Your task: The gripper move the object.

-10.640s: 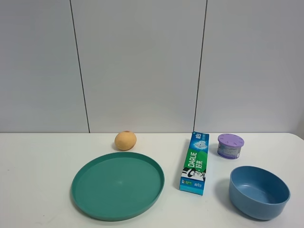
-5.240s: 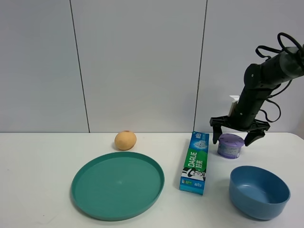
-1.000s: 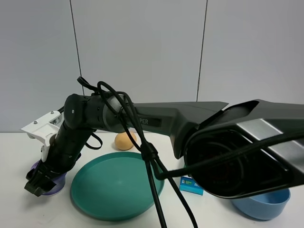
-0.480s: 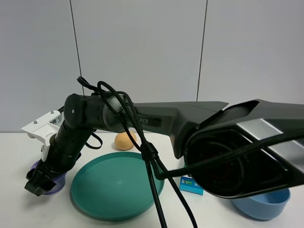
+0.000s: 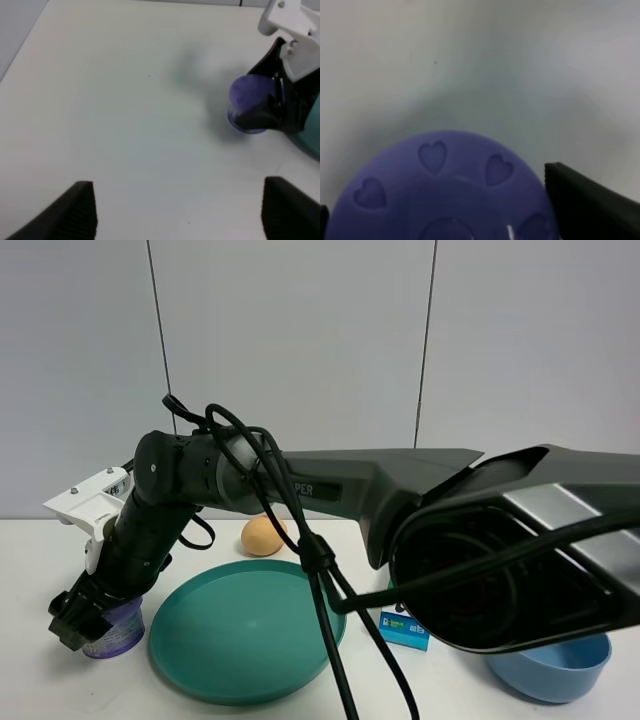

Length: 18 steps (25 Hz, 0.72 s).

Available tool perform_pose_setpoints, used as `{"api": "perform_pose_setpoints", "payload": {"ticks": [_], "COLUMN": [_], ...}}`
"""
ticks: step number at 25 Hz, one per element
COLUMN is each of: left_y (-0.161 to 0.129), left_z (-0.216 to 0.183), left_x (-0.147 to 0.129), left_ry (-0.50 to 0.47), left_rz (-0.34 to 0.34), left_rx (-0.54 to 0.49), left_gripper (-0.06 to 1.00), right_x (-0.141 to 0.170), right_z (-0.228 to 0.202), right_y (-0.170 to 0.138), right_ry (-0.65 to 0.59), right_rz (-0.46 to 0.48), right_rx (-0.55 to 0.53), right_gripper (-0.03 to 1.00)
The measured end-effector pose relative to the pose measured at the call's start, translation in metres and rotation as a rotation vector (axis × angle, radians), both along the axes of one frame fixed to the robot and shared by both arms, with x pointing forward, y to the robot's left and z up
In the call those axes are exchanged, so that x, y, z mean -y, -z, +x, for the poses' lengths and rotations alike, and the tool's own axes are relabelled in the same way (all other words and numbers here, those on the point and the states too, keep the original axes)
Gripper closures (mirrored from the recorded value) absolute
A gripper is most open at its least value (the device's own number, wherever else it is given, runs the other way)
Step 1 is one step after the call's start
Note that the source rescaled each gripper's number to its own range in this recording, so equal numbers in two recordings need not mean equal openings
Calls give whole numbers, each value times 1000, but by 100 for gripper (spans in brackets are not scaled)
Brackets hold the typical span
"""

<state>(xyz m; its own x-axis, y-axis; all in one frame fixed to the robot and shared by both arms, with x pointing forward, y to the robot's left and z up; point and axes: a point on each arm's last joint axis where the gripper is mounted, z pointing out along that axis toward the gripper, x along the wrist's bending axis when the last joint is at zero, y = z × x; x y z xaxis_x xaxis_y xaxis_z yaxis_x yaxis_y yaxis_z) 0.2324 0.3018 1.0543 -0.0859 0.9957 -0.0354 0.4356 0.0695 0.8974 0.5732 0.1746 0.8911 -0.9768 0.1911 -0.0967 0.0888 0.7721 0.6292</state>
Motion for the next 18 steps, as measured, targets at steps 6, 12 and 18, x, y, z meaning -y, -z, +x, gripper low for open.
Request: {"api": "perform_pose_setpoints", "payload": {"ticks": [6,12,18], "left_y": [0,0,0], "left_z": [0,0,0], "left_x": [0,0,0], "left_ry": [0,0,-1], "left_rz": [0,0,1], "left_rx": [0,0,0], "left_gripper": [-6,-6,-6], "right_x": [15,70,148], "right_z": [-5,-25,-53], "right_y": [-109,-250,-344], "right_ry": [10,89,215], "right_rz": [52,51,-13], "right_rx": [122,371,480], "right_gripper": [25,24,24]}}
